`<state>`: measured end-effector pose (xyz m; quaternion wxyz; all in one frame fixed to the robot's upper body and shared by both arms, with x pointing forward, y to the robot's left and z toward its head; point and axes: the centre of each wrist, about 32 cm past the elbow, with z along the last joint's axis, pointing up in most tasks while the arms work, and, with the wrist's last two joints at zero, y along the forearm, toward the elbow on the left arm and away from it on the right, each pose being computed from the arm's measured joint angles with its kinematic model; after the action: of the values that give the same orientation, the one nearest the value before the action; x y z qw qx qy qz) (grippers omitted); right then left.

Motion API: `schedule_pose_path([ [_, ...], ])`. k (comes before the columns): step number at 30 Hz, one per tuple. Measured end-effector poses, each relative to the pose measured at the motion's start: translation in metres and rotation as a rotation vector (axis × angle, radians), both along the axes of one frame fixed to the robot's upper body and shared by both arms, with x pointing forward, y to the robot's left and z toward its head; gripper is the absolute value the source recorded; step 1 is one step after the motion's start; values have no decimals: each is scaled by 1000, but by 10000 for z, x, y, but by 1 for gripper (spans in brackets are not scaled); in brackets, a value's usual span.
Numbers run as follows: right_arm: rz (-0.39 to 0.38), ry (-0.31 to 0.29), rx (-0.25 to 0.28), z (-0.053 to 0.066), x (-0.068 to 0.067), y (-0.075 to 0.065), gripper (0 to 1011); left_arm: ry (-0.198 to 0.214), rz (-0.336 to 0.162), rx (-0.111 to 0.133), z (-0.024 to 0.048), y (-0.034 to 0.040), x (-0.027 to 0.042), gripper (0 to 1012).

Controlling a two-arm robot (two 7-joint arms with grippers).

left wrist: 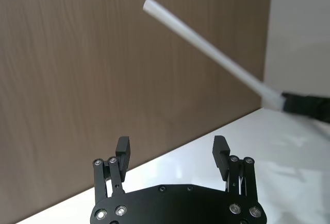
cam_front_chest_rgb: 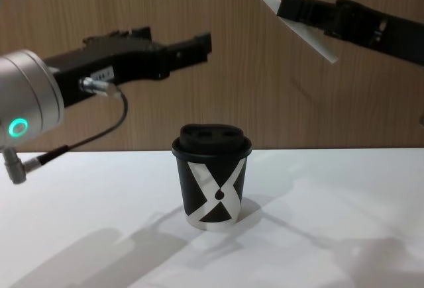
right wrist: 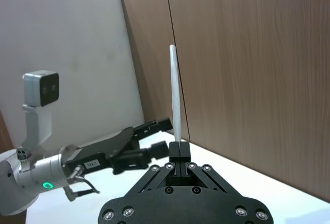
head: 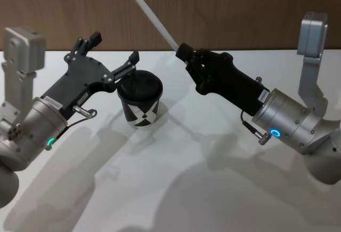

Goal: Pick up the straw with one hand, pass it to the other hand, and insert it into the cup.

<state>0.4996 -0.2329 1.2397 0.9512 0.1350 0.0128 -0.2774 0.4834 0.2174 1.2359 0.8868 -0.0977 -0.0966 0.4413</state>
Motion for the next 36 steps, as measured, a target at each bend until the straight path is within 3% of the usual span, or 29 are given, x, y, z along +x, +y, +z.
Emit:
schedule_pose_path([
  [4,0,0,0,-1,0,0,1,-6,-63,-60,49,41,-21,1003],
  [14,1,-1,-1,-1,3,-1,1,-2,-180,-176,103,118,-50,1003],
  [22,1,-1,-1,1,4,-1,1,7,-242,-247,114,151,-47,1003],
  [36,1,-1,-1,1,4,-1,1,92,-337,-384,97,130,57,1003],
])
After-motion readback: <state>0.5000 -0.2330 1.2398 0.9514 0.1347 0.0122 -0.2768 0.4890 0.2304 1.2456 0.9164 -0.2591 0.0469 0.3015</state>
